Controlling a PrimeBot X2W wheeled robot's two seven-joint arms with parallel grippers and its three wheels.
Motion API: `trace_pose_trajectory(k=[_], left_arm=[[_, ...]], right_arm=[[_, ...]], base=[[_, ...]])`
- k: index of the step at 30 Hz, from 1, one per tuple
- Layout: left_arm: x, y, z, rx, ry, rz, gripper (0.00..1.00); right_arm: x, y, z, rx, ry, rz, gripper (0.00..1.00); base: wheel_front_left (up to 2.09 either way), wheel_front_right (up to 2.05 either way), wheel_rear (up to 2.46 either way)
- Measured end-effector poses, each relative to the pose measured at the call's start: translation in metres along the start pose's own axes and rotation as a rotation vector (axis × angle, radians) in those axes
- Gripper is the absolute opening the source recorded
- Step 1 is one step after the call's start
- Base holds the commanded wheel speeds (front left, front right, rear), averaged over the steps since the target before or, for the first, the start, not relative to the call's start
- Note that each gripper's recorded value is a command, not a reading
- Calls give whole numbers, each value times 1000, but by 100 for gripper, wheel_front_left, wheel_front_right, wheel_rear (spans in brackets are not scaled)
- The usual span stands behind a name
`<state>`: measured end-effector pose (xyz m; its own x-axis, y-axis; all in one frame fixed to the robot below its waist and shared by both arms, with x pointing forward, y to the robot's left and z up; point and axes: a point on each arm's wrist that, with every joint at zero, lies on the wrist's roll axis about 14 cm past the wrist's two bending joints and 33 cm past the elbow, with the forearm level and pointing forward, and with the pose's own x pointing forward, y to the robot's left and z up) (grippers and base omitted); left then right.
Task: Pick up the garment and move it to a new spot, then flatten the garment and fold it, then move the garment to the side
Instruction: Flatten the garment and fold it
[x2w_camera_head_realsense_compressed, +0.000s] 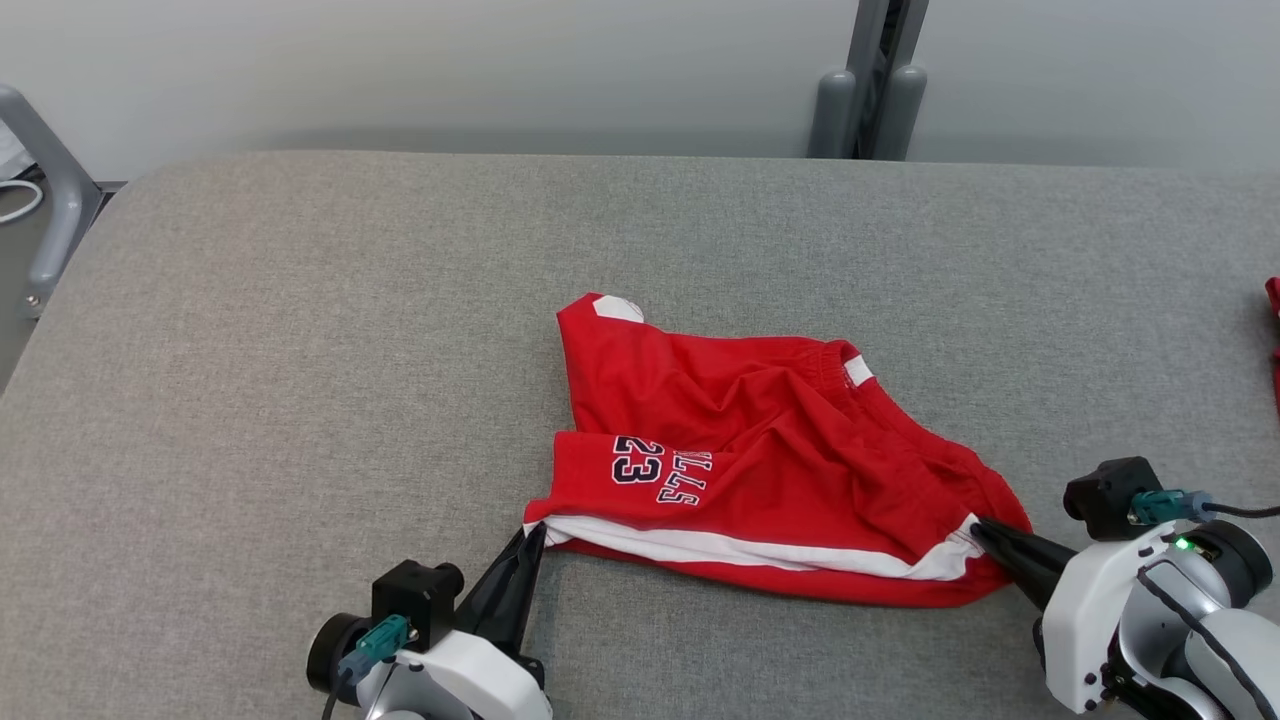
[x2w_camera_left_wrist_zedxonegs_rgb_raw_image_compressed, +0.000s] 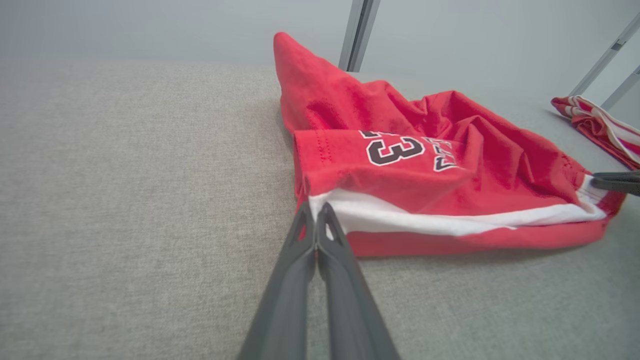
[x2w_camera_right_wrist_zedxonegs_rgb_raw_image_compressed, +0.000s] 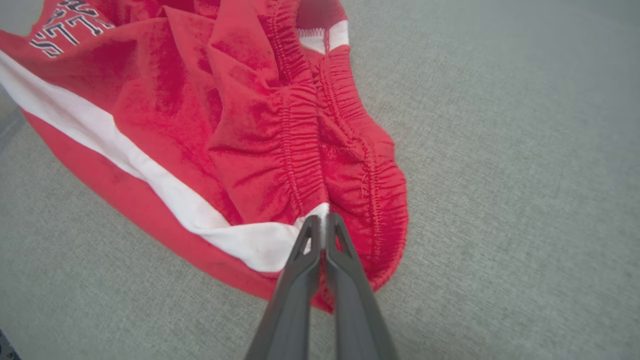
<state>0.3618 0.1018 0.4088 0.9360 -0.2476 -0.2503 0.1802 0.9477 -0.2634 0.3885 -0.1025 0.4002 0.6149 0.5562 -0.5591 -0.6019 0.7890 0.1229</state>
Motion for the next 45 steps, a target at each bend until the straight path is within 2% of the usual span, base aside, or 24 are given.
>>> trace_pose_trajectory(k=[4,18,23,32,37,41,45], left_arm=[[0,-1,3,-1,-9,-2,0],[-5,-7,35,-18,-113,-29,0],[-4,-8,73,-40,-201,-58,0],[-7,-36,173,83,-395,-197,0],[-18,-58,222,94,-483,-266,0],[-25,-71,244,100,-522,-304,0],[-35,-87,268,52,-563,-345,0]], right_arm=[[-4,-2,12,17,-60,-8,0],[-36,-12,89,184,-436,-48,0],[-58,-21,125,221,-611,-80,0],[-103,-31,197,212,-924,-127,0],[-126,-33,224,193,-1038,-166,0],[-141,-28,239,198,-1099,-168,0],[-167,-21,262,214,-1187,-173,0]], base=[[0,0,0],[0,0,0],[0,0,0],[0,0,0],[0,0,0],[0,0,0],[0,0,0]])
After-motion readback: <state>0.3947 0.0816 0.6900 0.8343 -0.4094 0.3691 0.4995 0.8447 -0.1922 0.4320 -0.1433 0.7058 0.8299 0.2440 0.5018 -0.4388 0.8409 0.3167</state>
